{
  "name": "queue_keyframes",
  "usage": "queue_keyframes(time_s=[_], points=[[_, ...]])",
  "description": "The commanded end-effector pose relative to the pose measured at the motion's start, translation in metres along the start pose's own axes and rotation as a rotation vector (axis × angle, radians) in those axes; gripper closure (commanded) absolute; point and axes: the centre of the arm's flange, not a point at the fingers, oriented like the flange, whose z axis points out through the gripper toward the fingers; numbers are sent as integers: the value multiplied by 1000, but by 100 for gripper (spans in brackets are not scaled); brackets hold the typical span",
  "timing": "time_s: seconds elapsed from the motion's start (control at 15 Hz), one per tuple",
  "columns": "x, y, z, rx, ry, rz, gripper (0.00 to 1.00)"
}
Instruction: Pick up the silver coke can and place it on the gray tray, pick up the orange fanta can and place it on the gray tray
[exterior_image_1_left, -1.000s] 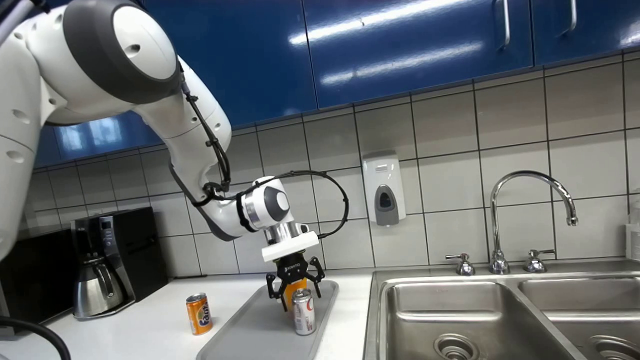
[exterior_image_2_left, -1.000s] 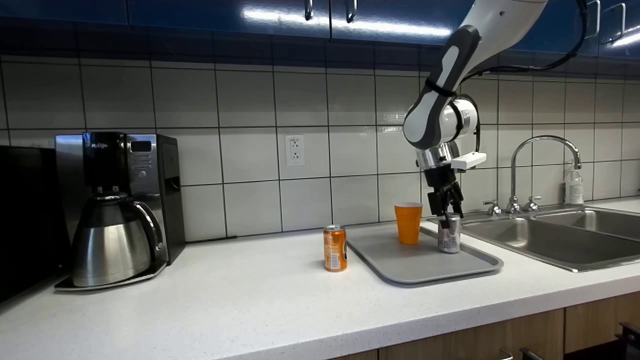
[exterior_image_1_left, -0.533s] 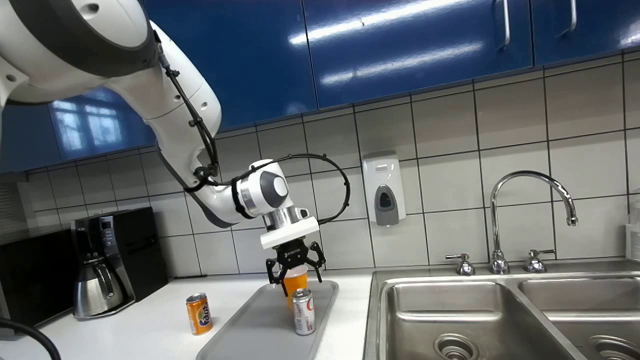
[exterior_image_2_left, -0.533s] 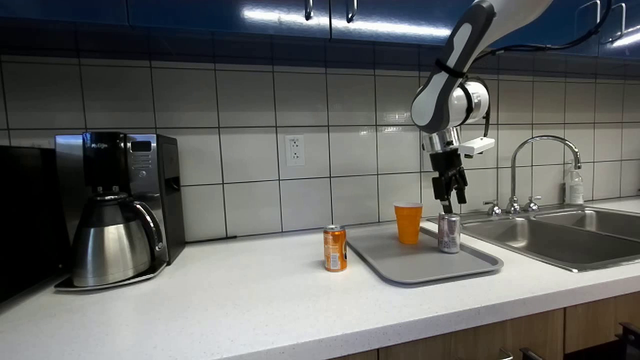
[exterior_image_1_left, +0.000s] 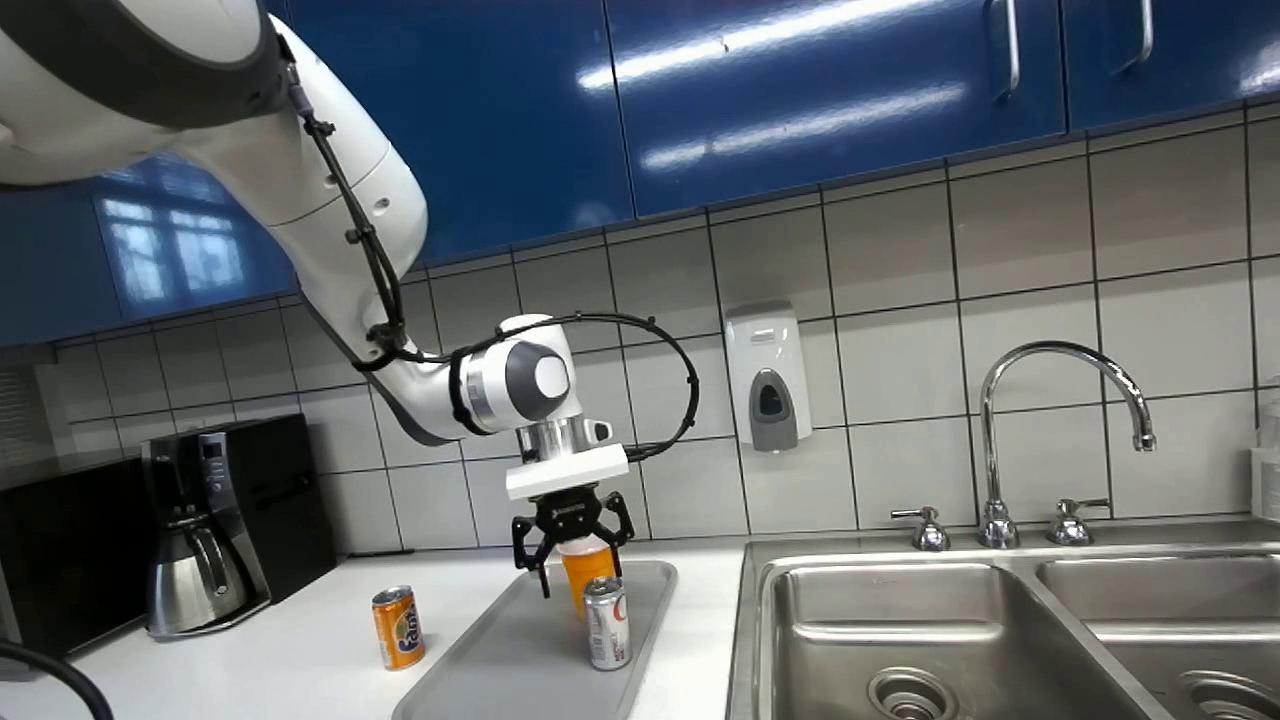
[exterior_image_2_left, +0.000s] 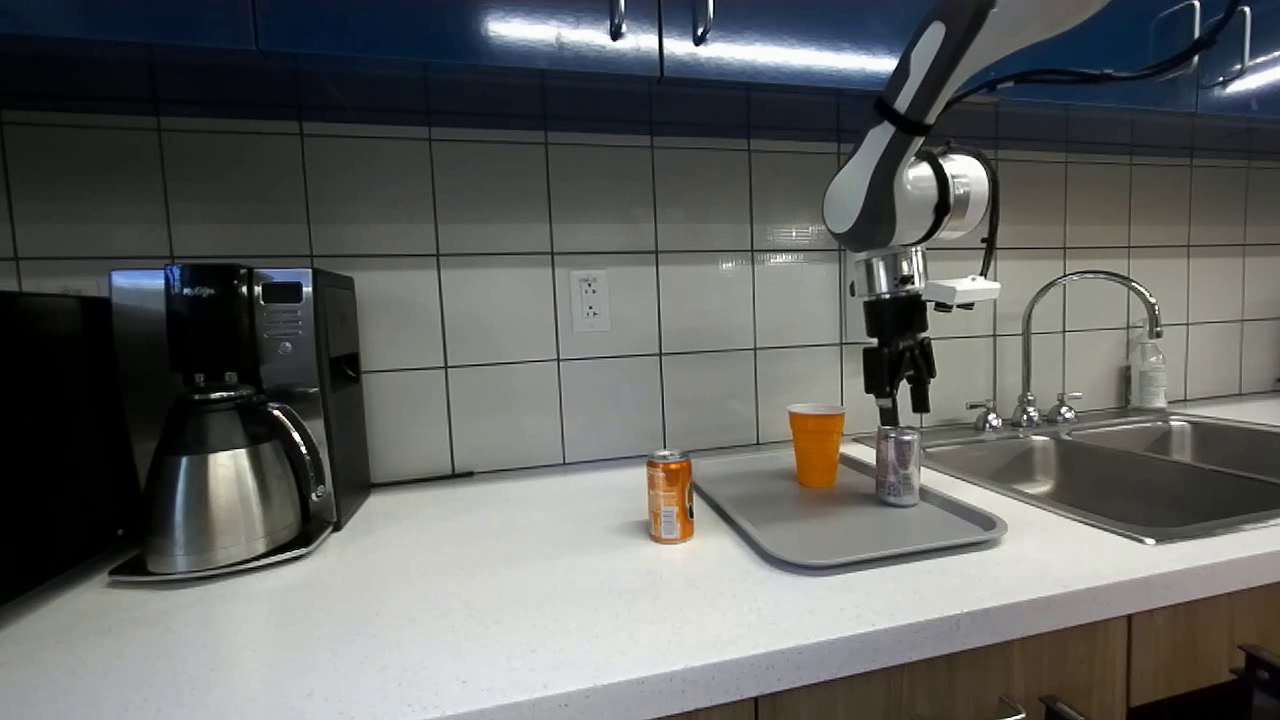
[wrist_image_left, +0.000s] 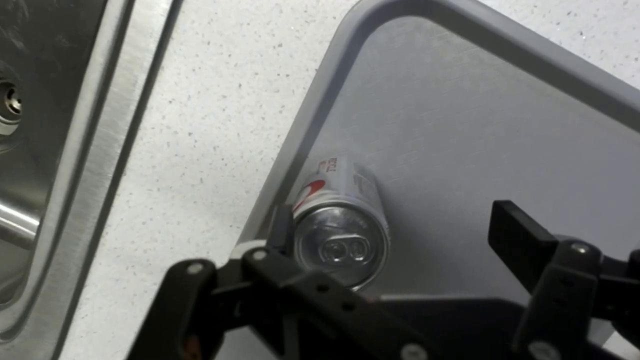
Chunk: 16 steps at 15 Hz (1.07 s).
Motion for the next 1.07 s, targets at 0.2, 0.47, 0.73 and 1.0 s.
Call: queue_keyframes(time_s=[0.2,0.47,0.73,1.0], points=[[13,-35,-3,-6,11,-27,0],[27,-65,1,-31,29,-3,0],[48,-108,9,-51,92,122,0],[61,-160,12,-59,113,257,0]])
